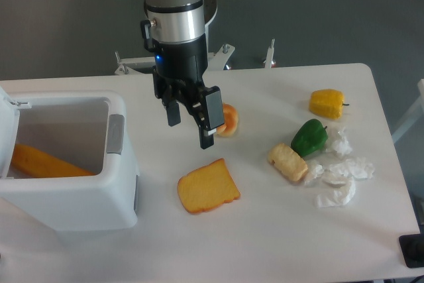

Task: Close the trash can
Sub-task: 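Raise the open gripper from beside the braided bun, then move the gripper up and over toward the trash can lid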

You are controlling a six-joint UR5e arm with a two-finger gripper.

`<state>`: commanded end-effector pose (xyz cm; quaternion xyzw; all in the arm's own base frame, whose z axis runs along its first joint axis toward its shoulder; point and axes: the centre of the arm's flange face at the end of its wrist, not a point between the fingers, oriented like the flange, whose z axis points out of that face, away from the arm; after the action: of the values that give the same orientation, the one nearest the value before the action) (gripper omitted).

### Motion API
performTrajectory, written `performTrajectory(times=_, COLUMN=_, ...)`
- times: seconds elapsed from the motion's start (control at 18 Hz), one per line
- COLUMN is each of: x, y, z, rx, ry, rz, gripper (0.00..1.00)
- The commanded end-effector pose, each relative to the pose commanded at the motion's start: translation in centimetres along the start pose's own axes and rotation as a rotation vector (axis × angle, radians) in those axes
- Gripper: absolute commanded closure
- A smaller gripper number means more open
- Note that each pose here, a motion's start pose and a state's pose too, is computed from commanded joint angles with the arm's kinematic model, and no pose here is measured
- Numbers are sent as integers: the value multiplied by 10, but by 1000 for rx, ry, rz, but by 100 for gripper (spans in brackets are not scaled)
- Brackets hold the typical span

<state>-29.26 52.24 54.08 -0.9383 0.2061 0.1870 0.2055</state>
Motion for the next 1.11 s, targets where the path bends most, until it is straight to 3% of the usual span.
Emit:
performTrajectory(times=0.33, x=-9, y=-14, z=-16, rx=83, ry=2, rz=-238, gripper=0)
performTrajectory(times=0.61, x=-13, y=-27, z=-30, rx=166, ry=1, rz=-363, gripper=0)
performTrajectory(times=1.0, x=10, y=-59, z=-47, rx=219, ry=59, rz=-623, gripper=0)
performTrajectory(times=1.11, x=11, y=-62, z=-49, rx=223, ry=64, rz=-657, gripper=0)
